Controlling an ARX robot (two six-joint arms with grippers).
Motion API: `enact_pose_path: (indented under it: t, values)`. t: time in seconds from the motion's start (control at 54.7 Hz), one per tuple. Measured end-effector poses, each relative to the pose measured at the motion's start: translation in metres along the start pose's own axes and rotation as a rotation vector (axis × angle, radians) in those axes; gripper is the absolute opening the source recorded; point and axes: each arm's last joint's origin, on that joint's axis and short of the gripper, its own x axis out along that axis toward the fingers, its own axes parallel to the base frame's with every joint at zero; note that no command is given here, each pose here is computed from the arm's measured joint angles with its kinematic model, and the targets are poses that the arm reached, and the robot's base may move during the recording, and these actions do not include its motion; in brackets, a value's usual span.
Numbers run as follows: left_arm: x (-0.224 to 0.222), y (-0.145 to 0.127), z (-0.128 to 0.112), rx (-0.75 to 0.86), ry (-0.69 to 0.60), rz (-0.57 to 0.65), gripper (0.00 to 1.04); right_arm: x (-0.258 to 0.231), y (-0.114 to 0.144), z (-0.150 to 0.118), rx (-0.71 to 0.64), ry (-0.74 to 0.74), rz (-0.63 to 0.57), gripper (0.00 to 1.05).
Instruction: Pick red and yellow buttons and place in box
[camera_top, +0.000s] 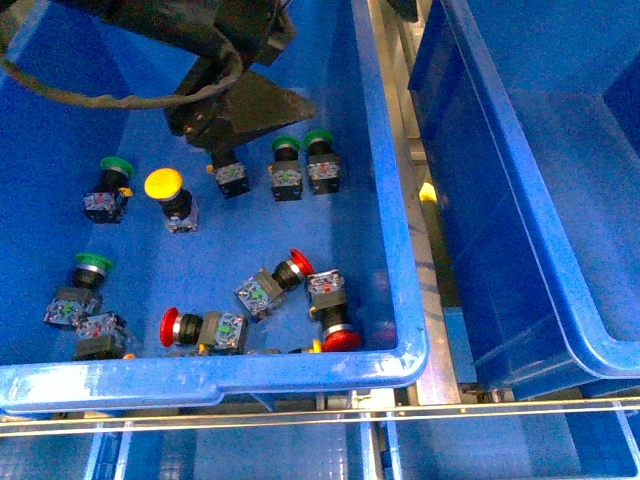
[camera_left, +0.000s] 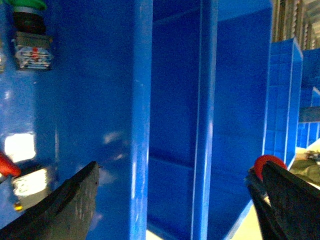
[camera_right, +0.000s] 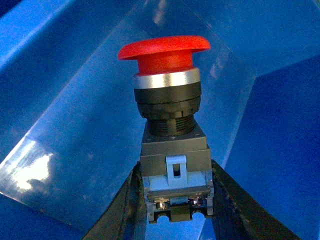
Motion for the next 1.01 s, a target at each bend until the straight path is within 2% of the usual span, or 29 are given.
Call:
enact_pose_path:
  t: [0.22, 0.549, 0.787, 1.006]
  values:
    - [-0.039, 0.021, -0.007, 0.111, -0.061, 0.105, 0.97, -0.007, -0.005, -0.001, 0.01, 0.006, -0.034, 0.27]
    - [-0.092, 0.064, -0.034, 0.164, -0.069, 0.231, 0.97, -0.015, -0.005, 0.001, 0.038, 0.031, -0.076, 0.27]
    - [-0.139, 0.077, -0.057, 0.223, -0.12, 0.326, 0.97, -0.03, -0.006, 0.006, 0.154, 0.025, -0.151, 0.27]
    - [-0.166, 0.082, -0.092, 0.317, -0.151, 0.428, 0.97, -0.044, -0.007, 0.01, 0.249, 0.006, -0.186, 0.27]
